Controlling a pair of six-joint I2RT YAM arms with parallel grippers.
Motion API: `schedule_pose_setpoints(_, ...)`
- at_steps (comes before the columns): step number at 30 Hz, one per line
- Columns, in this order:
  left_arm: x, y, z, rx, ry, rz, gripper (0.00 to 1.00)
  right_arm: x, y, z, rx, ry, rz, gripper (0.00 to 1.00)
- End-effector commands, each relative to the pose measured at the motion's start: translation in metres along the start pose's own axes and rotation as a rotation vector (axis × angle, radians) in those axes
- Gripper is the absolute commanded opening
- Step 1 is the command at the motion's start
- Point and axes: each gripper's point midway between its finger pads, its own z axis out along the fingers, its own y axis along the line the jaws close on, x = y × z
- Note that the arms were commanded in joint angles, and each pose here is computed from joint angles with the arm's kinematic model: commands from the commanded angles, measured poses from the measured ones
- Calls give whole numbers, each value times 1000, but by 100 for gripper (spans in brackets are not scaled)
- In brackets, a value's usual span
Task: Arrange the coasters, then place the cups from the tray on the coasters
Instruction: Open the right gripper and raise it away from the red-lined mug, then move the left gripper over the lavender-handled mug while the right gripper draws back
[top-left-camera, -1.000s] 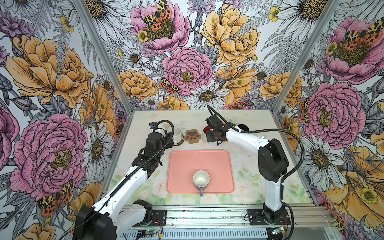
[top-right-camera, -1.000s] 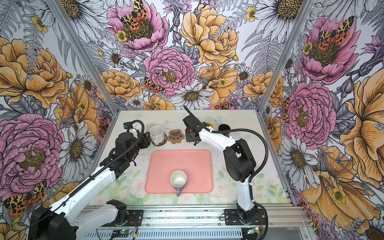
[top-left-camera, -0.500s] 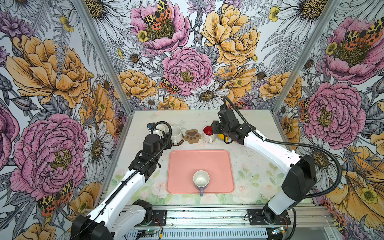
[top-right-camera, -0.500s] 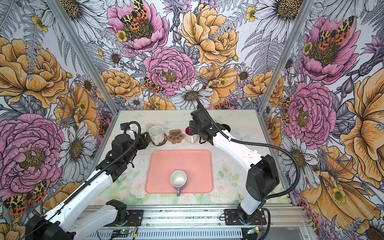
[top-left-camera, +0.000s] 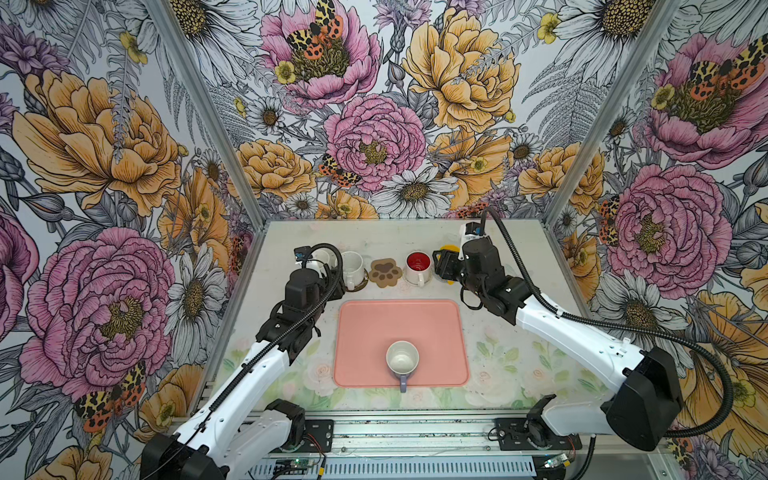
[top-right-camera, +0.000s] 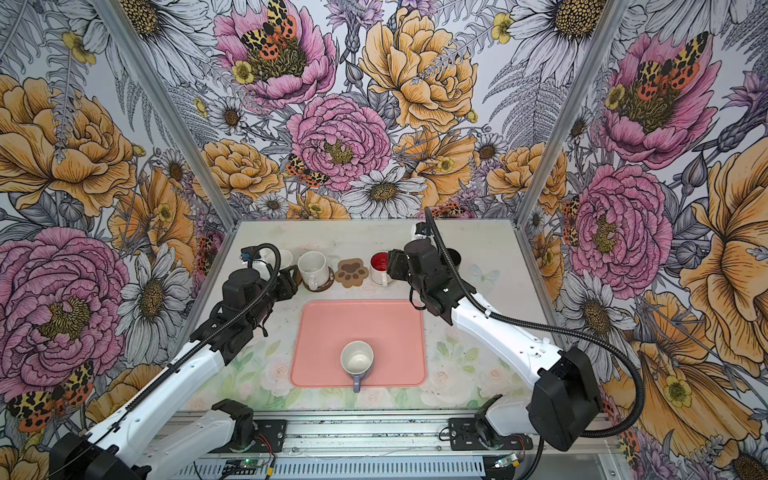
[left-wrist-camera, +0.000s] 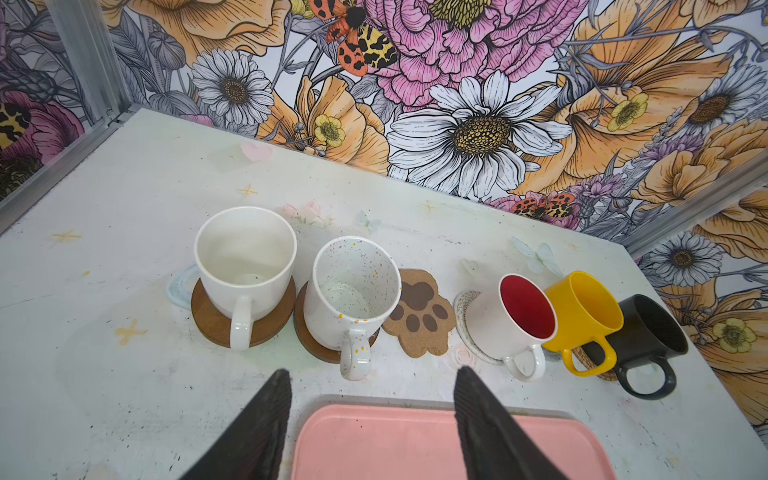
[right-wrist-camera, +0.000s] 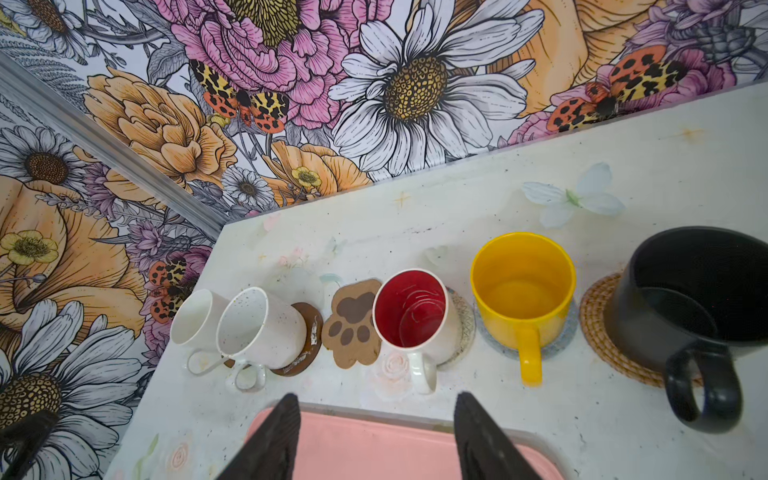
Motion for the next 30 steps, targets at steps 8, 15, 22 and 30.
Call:
schedule_pose_setpoints(8,-1,-25,3,90,19,-50,66,-19,31,-11,-309,-198,125,68)
schedule_pose_setpoints(15,5,-49,9,135,41,-46,68,-25,38,-21,-445,-312,198,70)
schedule_pose_setpoints(22,16,-70,20,156,92,-11,71,-31,40,-38,-533,-411,203,74)
schedule_pose_setpoints(30,21,-97,18,240,131,4,72,-30,31,-48,-533,-480,193,75)
